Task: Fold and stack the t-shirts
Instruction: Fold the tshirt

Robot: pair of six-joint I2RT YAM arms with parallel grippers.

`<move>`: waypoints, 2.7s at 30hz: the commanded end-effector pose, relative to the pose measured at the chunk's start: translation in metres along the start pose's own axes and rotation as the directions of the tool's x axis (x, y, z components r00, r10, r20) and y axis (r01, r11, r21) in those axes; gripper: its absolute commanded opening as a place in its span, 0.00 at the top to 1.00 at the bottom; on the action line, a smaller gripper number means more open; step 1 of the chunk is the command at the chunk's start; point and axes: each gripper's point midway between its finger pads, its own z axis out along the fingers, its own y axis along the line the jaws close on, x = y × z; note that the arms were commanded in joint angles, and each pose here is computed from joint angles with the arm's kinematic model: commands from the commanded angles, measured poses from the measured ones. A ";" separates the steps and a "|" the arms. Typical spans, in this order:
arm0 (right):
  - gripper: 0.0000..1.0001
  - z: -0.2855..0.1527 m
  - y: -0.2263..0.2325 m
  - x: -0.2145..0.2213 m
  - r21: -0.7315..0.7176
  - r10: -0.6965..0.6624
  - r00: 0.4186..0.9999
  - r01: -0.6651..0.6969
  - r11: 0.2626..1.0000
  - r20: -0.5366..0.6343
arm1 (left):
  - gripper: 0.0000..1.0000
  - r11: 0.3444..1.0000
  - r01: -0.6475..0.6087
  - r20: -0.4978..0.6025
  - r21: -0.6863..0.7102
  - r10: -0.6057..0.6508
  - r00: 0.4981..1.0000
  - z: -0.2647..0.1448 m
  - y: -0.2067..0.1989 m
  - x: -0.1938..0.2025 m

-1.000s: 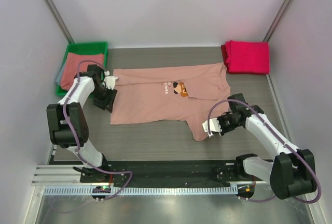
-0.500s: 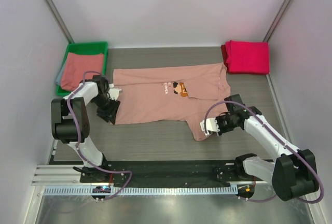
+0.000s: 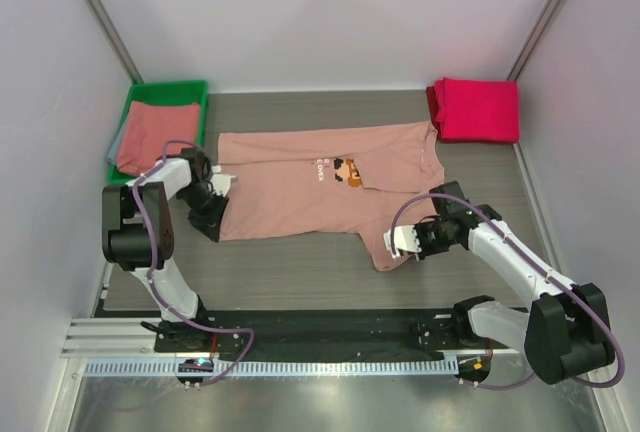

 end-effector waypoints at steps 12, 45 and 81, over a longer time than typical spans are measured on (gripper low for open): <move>0.99 -0.055 -0.067 -0.008 0.284 0.321 0.947 -0.312 0.907 0.013 | 1.00 0.993 -0.108 0.090 0.045 0.103 0.991 -0.035 -0.013 -0.020; 0.99 -0.115 -0.299 0.052 0.658 0.526 0.811 -0.545 0.520 0.256 | 1.00 0.982 -0.121 0.290 -0.148 0.160 0.943 -0.088 0.053 -0.170; 0.61 -0.015 -0.314 0.032 0.270 0.698 0.621 -0.783 0.560 0.355 | 0.64 0.961 -0.160 0.319 -0.225 0.228 0.920 -0.078 0.018 -0.226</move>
